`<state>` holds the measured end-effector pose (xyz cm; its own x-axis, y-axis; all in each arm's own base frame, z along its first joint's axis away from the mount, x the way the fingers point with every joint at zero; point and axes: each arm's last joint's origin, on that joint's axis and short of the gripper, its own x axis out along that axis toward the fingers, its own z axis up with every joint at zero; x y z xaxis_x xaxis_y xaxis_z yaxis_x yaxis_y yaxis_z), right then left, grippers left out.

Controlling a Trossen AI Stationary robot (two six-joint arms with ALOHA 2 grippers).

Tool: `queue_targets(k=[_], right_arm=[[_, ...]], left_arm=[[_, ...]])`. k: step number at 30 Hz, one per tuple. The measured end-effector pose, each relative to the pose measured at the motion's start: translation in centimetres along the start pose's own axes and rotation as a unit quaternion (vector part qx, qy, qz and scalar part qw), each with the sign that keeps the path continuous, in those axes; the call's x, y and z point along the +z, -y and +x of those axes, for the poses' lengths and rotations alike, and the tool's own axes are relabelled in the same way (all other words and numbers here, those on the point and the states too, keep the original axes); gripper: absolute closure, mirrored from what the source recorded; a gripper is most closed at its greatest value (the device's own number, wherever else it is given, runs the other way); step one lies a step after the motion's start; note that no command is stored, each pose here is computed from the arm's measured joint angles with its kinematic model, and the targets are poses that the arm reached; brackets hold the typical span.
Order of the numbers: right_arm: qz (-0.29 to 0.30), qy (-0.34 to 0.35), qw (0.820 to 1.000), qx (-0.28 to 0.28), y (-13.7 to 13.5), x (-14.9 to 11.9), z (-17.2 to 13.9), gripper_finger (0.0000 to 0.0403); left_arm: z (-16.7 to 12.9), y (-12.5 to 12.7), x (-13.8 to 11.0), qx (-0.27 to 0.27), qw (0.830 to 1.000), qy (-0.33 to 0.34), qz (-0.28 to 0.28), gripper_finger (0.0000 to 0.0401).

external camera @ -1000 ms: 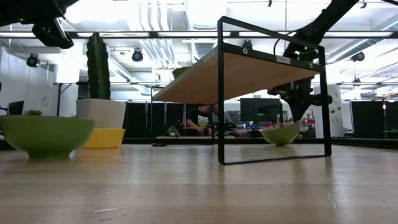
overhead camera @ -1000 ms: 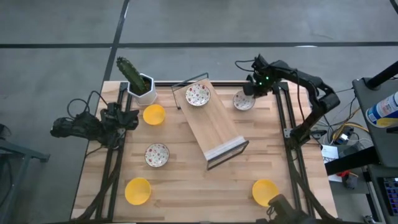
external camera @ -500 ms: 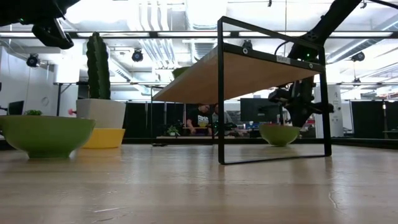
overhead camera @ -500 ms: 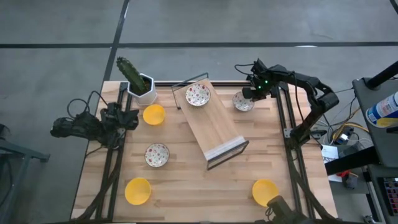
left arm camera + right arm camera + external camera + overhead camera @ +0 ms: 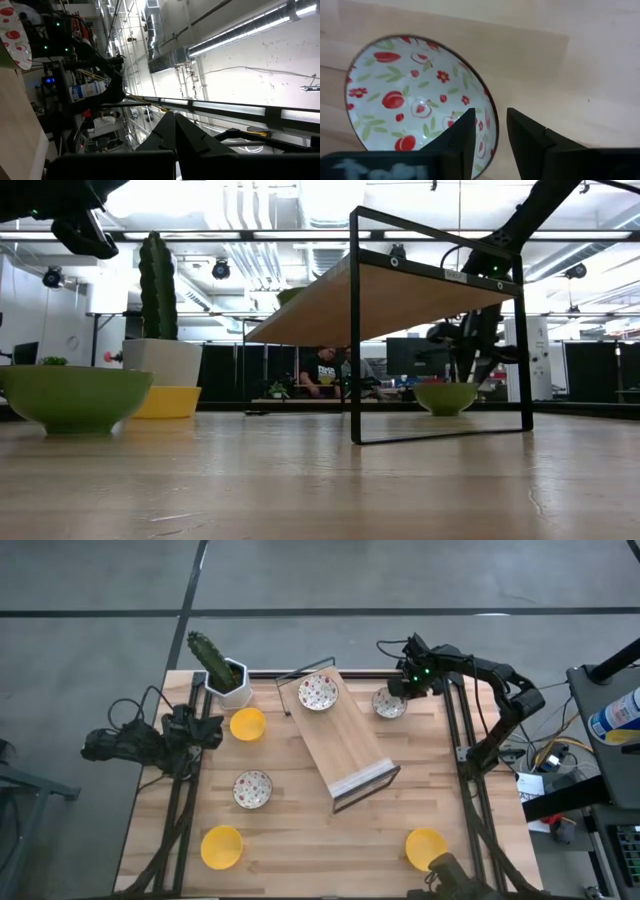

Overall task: Pick & Place Mini bowls
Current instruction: Stack the top white patterned bowl on the white patterned bowl on the shelf

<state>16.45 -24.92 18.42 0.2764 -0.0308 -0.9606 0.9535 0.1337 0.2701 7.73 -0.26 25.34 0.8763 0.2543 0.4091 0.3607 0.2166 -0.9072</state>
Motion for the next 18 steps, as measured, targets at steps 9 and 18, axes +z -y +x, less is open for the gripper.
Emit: queue_targets(k=[9, 18], right_arm=[[0.0, 0.002, 1.0, 0.013, 0.0, 0.0, 0.3, 0.0353], [0.005, -0.011, 1.0, 0.022, 0.5, -0.8, 1.1, 0.0391]], left_arm=[[0.0, 0.0, 0.0, 0.0, 1.0, 0.0, 0.0, 0.0401], [0.0, 0.0, 0.0, 0.0, 1.0, 0.0, 0.0, 0.0401]])
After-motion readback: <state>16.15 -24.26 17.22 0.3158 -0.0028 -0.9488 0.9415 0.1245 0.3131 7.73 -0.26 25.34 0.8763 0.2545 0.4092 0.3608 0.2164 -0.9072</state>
